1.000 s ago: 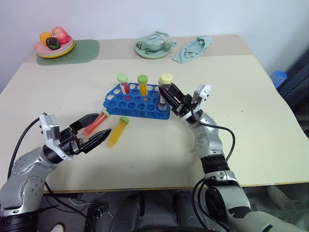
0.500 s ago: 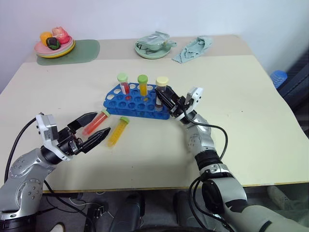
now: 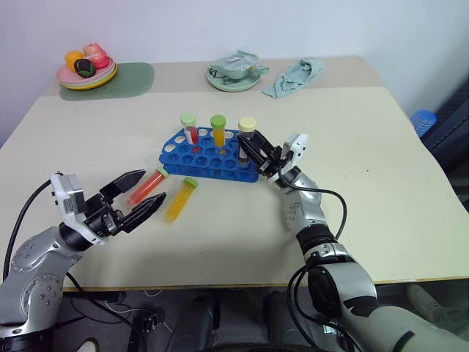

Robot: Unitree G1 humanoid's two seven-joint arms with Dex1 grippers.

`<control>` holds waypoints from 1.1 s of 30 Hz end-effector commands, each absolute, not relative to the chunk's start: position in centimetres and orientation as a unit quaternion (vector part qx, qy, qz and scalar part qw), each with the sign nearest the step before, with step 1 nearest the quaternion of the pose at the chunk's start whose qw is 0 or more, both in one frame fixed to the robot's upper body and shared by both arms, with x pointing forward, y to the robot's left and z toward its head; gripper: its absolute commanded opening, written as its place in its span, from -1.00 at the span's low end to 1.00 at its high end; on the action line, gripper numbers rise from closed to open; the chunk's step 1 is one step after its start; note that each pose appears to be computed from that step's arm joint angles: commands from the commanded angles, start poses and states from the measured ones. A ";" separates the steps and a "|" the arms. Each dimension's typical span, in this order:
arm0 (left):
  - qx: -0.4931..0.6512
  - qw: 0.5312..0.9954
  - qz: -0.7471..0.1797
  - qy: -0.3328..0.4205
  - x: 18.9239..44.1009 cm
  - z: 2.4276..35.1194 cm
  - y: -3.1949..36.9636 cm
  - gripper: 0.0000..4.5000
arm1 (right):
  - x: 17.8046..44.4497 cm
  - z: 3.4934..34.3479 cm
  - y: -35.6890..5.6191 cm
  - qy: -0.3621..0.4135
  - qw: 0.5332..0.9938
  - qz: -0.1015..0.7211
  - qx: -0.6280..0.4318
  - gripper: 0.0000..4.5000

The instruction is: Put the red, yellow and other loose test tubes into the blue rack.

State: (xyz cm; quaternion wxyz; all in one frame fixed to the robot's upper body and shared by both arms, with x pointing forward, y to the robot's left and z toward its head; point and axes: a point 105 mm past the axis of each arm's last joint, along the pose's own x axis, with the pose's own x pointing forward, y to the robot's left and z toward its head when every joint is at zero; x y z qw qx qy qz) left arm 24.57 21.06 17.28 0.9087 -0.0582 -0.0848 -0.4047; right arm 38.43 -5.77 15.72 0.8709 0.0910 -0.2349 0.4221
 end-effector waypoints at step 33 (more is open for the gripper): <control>-0.050 0.903 -0.414 -0.106 24.3 18.3 20.2 0.96 | 38.2 13.5 -5.9 -0.201 0.878 0.426 0.083 -0.64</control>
